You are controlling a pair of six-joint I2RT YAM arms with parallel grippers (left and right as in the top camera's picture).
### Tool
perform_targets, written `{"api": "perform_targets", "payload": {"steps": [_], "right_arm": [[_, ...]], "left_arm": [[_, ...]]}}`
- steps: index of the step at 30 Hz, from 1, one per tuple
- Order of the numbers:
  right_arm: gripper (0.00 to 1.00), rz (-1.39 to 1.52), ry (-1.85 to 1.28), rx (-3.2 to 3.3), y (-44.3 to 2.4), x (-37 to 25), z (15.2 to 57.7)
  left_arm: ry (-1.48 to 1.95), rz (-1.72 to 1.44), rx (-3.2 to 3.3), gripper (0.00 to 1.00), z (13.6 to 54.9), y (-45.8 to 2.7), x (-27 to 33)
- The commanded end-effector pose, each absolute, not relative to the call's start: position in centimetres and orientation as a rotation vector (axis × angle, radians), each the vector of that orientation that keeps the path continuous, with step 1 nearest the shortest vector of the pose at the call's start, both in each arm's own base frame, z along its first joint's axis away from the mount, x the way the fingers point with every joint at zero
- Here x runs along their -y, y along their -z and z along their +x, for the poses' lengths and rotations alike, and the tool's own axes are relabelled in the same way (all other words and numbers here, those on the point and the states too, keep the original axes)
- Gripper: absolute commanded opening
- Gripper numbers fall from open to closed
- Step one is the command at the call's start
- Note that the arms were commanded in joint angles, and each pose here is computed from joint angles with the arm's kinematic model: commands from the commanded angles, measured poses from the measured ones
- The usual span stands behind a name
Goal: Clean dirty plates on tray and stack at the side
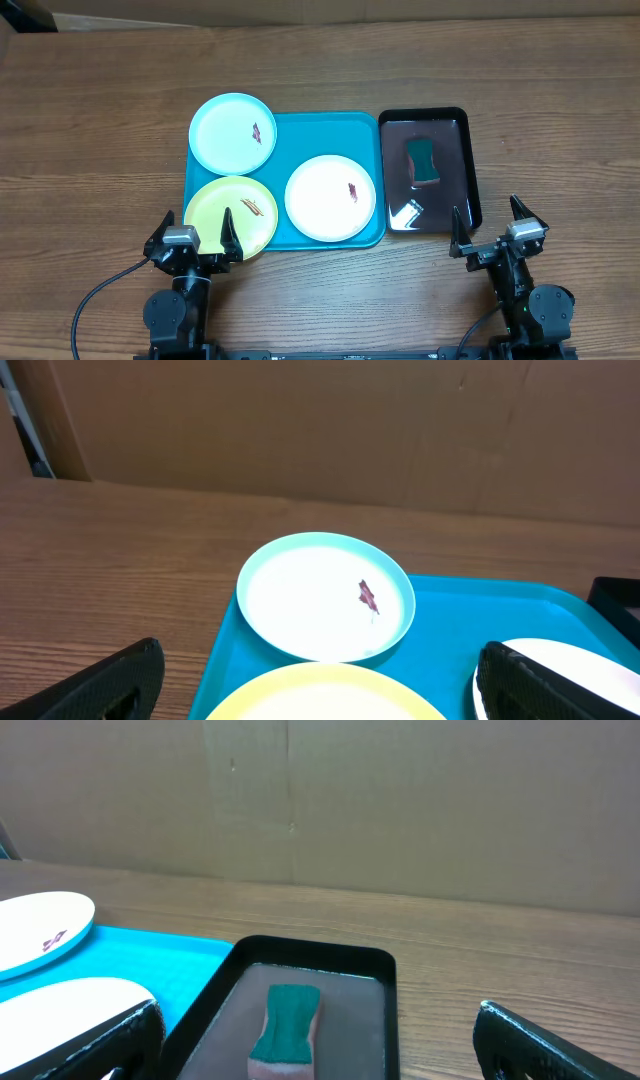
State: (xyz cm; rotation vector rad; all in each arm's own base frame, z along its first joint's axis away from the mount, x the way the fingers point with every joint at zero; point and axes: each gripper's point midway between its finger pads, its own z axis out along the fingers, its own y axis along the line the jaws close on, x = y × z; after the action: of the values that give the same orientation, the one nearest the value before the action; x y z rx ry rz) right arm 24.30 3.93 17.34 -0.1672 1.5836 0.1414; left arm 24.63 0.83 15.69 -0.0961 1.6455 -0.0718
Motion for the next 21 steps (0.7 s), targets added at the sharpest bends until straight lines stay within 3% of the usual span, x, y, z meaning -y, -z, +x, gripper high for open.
{"api": "perform_targets", "payload": {"steps": [1,21], "right_arm": [[1.00,-0.169,-0.131,-1.579,-17.15,-3.79,24.33],[1.00,-0.169,-0.131,-1.579,-17.15,-3.79,24.33]], "left_arm": [[0.058,-0.080,-1.644,1.00,24.60,-15.65,-0.76],[0.064,-0.078,-1.643,1.00,24.61,-15.68,-0.68]]}}
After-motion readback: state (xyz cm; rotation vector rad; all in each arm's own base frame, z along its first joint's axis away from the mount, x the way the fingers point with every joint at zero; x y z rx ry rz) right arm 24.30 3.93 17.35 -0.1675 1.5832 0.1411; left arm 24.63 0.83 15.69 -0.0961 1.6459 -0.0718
